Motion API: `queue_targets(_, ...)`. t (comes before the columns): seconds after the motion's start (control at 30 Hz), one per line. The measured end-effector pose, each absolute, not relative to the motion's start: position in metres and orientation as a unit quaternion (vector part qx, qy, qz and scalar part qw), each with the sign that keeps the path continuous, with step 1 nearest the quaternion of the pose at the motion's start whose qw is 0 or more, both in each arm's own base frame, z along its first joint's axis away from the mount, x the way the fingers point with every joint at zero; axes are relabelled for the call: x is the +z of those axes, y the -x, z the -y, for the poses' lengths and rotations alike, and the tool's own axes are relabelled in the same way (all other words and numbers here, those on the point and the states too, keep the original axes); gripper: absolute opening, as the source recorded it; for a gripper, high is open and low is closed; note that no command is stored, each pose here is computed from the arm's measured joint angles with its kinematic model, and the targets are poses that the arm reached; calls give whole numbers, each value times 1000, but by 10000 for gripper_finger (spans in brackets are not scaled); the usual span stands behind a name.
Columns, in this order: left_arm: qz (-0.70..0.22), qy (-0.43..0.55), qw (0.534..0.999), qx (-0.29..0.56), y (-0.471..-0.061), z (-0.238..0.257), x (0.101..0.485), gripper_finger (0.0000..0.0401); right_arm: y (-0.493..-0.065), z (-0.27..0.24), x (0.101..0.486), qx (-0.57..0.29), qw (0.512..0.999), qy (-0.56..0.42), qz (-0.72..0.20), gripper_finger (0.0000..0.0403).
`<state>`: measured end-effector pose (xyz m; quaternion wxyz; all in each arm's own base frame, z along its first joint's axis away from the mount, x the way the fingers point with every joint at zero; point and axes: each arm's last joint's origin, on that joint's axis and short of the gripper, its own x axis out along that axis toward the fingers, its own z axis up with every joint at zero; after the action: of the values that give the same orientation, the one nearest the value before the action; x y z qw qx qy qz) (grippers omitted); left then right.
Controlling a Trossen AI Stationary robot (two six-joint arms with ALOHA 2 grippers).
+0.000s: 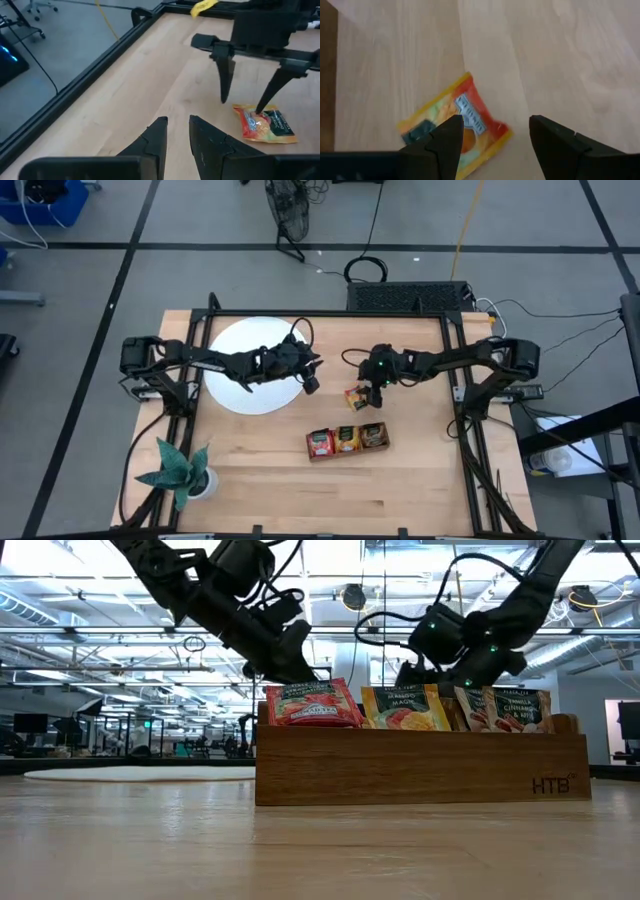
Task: Pick & Place Tea
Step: Put the orange tea bag into the middle section of the wooden organizer
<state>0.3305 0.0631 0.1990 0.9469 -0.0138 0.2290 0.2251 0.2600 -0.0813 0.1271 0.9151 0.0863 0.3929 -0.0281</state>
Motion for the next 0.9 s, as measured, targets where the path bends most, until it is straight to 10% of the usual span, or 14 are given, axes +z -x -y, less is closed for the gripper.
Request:
queue_targets(0.43, -243, 11, 944, 221, -329, -64, 197, 88, -287, 86, 93, 31, 887, -62, -457, 199)
queue_targets(0.73, -265, 17, 939, 218, -327, -63, 193, 88, -290, 87, 99, 44, 902, -18, -428, 17)
queue_targets(0.9, -263, 25, 939, 220, -327, -63, 193, 88, -296, 87, 103, 21, 915, 11, -403, 3)
